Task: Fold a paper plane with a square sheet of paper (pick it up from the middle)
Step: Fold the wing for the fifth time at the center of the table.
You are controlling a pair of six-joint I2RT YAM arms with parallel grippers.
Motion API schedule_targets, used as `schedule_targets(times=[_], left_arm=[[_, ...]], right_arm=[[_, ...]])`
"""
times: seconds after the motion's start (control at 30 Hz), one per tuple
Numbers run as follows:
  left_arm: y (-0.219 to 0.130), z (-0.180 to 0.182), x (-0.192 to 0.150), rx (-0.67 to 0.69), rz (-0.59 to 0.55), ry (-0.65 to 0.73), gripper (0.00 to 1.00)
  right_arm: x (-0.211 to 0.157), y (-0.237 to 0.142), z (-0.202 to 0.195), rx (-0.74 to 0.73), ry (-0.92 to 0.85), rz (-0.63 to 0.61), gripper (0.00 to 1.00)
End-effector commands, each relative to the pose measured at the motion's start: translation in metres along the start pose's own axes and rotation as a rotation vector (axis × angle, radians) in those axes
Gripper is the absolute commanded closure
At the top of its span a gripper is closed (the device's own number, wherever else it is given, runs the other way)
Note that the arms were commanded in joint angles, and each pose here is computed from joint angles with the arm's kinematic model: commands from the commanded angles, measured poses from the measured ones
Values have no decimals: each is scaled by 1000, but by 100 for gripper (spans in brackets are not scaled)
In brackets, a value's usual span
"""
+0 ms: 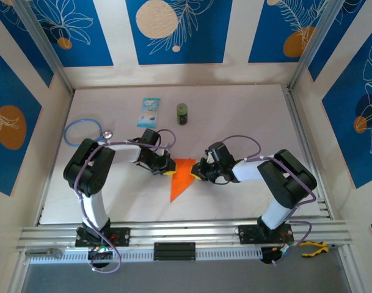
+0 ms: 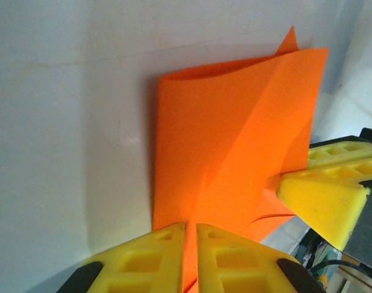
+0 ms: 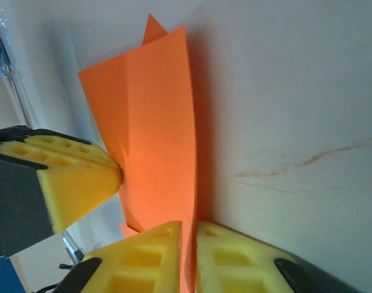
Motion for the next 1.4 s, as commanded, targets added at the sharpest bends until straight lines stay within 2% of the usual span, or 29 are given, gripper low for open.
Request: schedule_targets(times=[0.0, 0.23, 0.5, 1.0, 1.37], left_arm=[[-17, -25, 2, -28, -23, 30, 82], [-28, -39, -1, -49, -52, 34, 80], [-13, -30, -9, -50, -44, -8, 85], [17, 17, -27, 80, 29, -21, 94], [22, 21, -30, 65, 48, -3, 97]], right_arm=[[-1, -1, 5, 27, 4, 11, 90], [2, -5, -4, -6, 128, -83, 92], [-7, -7, -2, -24, 189, -138, 92], [-20, -5, 7, 21, 127, -89, 91], [-21, -5, 13, 41, 34, -45, 79]])
Point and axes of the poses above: each hand's point on the last joint's axis, 136 mm out from that joint toward the fingers, its own y axis out along the fingers, its own z axis along the line the jaws close on, x = y × z, the point moved 1 cm from there along -y, back along the fingers, and after that the axes turned 5 degrees about y, right-handed, at the moved point
